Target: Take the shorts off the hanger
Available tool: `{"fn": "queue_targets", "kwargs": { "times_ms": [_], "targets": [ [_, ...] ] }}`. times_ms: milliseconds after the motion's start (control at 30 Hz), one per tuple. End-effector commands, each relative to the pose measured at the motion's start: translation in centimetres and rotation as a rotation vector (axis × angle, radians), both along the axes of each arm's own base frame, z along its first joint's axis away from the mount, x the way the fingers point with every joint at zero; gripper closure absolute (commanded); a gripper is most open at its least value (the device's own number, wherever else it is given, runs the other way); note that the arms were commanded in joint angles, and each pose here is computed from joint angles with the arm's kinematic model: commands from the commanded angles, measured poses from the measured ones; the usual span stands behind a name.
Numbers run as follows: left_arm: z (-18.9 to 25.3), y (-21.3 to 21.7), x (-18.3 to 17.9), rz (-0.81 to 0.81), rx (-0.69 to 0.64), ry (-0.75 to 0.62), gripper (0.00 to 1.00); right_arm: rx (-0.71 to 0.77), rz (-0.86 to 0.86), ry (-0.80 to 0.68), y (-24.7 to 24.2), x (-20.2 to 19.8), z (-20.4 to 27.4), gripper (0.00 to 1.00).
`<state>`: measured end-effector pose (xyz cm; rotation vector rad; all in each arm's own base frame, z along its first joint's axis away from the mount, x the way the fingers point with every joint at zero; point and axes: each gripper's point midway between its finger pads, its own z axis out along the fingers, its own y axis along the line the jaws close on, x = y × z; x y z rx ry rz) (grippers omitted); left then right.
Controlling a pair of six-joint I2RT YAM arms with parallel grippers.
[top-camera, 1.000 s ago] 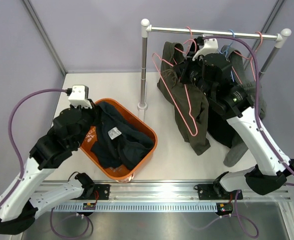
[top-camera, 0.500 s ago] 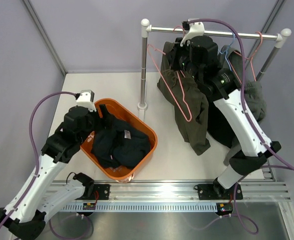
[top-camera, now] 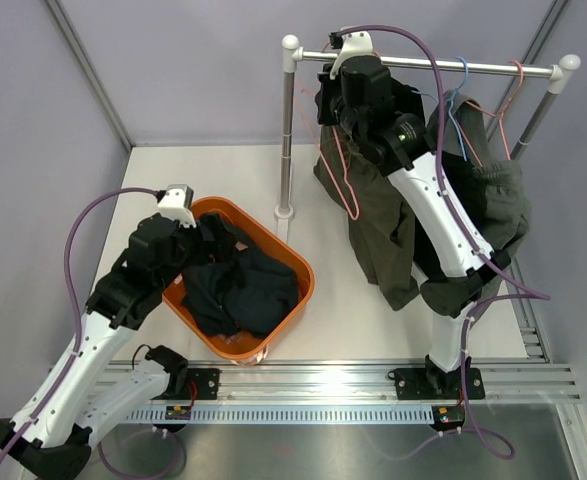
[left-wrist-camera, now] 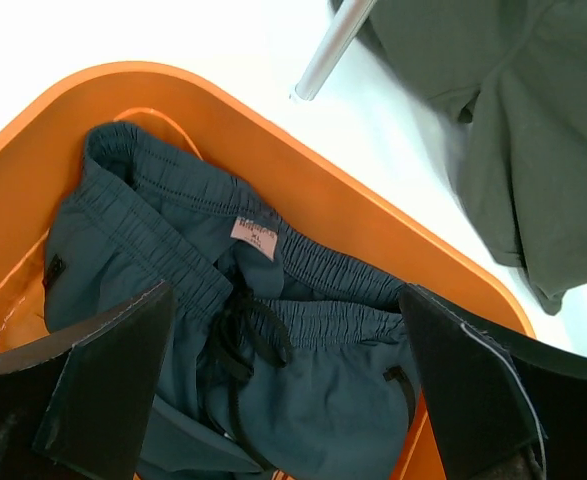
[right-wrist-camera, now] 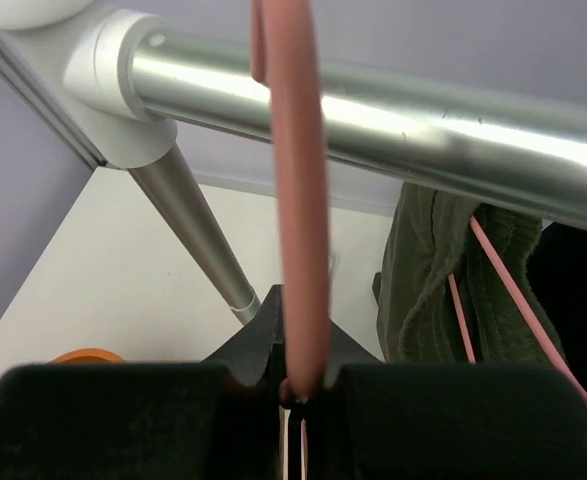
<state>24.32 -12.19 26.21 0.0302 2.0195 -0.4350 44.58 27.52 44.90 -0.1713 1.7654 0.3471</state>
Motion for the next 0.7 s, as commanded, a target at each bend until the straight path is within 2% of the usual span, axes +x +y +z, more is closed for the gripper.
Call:
{"fn": "queue_targets", "kwargs": {
  "times_ms": [0,667],
  "targets": [
    [1.6,-0.4,0.2,-0.031,-0.029,-0.080,0.01,-0.008,-0.043,-0.062,-0.6,0.5,1.7,1.00],
    [0.8,-0.4,0.0,-0.038,-0.018,-0.074,0.01,-0.069,-0.094,-0.067,-0.1,3.1,-0.8,1.00]
  ]
}}
